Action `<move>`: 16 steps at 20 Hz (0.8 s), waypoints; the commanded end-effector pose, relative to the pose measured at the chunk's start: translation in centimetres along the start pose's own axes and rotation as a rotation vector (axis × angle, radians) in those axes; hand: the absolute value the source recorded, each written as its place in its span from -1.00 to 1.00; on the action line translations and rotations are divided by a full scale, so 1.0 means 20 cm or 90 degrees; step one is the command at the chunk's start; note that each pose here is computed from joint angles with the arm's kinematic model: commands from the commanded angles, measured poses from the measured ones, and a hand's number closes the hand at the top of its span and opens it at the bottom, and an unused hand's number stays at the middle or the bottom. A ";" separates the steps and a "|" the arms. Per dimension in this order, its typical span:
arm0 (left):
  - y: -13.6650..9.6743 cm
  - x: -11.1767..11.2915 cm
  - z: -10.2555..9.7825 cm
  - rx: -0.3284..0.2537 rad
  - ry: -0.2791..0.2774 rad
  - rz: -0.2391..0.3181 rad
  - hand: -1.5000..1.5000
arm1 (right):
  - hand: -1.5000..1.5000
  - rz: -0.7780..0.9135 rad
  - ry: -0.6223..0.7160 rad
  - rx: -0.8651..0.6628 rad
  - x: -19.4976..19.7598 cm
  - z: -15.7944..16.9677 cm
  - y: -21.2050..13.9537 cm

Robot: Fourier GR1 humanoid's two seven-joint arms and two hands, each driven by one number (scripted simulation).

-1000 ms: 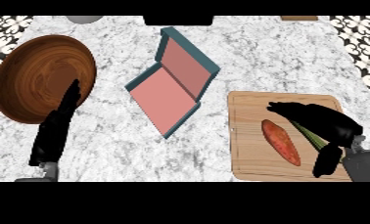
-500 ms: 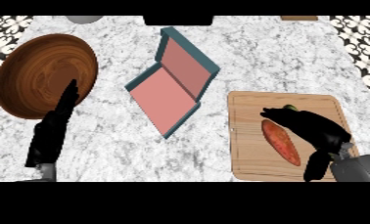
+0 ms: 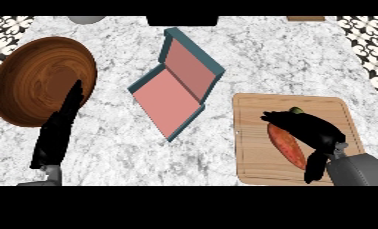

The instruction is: Pick the sweet potato from the cutting board and place it in the cardboard box

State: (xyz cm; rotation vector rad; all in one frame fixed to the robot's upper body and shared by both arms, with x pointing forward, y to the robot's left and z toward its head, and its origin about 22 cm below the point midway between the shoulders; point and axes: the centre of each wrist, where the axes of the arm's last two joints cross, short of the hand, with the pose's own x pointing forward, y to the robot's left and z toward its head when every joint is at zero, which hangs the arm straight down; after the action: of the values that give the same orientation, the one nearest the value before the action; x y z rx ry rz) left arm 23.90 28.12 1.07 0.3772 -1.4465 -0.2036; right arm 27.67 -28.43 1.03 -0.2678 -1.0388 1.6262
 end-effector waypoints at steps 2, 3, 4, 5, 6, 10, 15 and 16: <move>0.05 -0.04 0.03 0.004 0.004 -0.013 0.00 | 1.00 -0.019 -0.008 0.024 -0.09 -0.03 0.07; 0.06 -0.05 0.05 0.001 0.006 0.002 0.00 | 1.00 -0.027 -0.007 0.019 0.02 0.00 0.00; -0.04 0.02 -0.02 -0.002 0.003 -0.010 0.00 | 1.00 -0.021 -0.032 0.007 -0.06 0.03 0.00; 0.06 -0.05 0.00 0.014 0.000 0.000 0.00 | 1.00 0.010 -0.017 -0.023 -0.09 -0.02 0.01; 0.03 -0.07 0.00 0.005 0.002 0.002 0.00 | 1.00 0.042 -0.024 -0.048 -0.04 0.00 0.03; 0.05 0.04 -0.07 0.002 0.004 -0.001 0.00 | 1.00 0.066 -0.017 -0.131 -0.05 -0.02 -0.02; 0.04 0.01 0.00 -0.010 0.001 0.004 0.00 | 1.00 0.077 -0.040 -0.188 -0.08 0.07 -0.01; 0.09 -0.10 -0.10 0.007 0.006 -0.001 0.00 | 1.00 0.067 0.011 -0.216 -0.10 0.01 0.04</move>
State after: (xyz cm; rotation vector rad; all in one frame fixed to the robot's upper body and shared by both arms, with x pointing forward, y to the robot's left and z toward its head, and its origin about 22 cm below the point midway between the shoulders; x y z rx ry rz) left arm 24.66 29.09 1.22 0.3792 -1.4439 -0.2009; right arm 27.81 -29.33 0.53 -0.4668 -1.2810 1.5882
